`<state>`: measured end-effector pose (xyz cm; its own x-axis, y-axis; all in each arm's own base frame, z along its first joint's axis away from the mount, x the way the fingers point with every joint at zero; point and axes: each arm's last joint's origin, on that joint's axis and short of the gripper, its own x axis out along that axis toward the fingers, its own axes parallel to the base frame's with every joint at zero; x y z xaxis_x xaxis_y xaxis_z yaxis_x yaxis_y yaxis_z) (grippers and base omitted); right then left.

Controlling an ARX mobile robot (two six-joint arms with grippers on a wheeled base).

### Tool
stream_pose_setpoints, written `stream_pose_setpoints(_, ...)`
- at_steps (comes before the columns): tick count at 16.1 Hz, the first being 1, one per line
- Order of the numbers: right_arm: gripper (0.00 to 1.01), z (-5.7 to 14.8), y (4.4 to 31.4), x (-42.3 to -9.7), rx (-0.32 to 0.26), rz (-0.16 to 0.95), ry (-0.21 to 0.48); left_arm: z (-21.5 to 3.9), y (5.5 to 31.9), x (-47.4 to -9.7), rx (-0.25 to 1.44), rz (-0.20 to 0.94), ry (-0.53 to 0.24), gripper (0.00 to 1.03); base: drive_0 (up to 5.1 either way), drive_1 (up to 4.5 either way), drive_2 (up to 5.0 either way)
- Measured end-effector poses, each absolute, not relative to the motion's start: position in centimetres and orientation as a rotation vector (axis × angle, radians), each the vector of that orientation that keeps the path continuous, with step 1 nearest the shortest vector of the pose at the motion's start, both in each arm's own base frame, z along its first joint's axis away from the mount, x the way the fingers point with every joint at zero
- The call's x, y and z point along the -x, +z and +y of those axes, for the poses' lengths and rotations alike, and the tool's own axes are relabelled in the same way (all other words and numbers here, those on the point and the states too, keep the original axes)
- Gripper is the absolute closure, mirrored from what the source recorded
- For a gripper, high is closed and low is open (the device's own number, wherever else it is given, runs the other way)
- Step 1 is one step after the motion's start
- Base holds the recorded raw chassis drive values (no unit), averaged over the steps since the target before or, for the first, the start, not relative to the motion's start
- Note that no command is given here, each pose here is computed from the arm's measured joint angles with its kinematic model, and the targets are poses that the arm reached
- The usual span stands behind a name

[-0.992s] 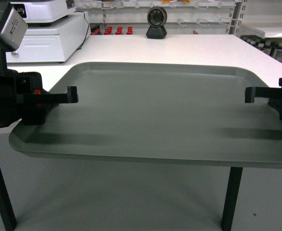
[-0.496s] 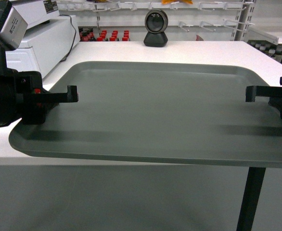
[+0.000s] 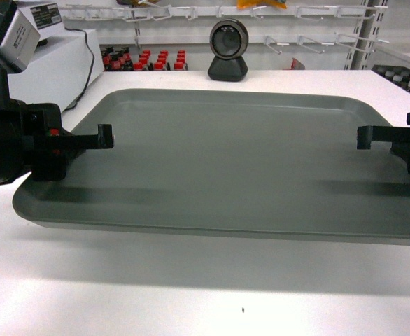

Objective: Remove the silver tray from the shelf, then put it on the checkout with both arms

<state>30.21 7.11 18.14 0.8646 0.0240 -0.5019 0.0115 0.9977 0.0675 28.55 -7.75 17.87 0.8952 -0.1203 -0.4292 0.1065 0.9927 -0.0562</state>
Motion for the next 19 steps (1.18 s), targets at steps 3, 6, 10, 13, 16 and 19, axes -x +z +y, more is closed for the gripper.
stream_pose_setpoints(3, 0.99, 7.1, 18.1, -30.2, -0.069, 0.526, 0.006, -7.8, 17.9, -28.5, 0.031, 0.447, -0.118, 1.0, 0.0, 0.96, -1.0)
stream_pose_setpoints(6, 0.99, 7.1, 18.1, -30.2, -0.069, 0.527, 0.007, -7.8, 17.9, -28.5, 0.031, 0.449, -0.117, 1.0, 0.0, 0.0, 0.0)
stream_pose_setpoints(10, 0.99, 7.1, 18.1, -30.2, -0.069, 0.529, 0.006, -7.8, 17.9, -28.5, 0.031, 0.45, -0.117, 1.0, 0.0, 0.0, 0.0)
stream_pose_setpoints(13, 0.99, 7.1, 18.1, -30.2, -0.068, 0.529, 0.006, -7.8, 17.9, -28.5, 0.031, 0.45, -0.117, 1.0, 0.0, 0.0, 0.0)
stream_pose_setpoints(16, 0.99, 7.1, 18.1, -30.2, -0.068, 0.529, 0.006, -7.8, 17.9, -28.5, 0.031, 0.45, -0.117, 1.0, 0.0, 0.0, 0.0)
stream_pose_setpoints(19, 0.99, 7.4, 16.9, -31.8, -0.032, 0.299, 0.082, -9.3, 17.8, -29.7, -0.046, 0.304, 0.128, 1.0, 0.0, 0.0, 0.0)
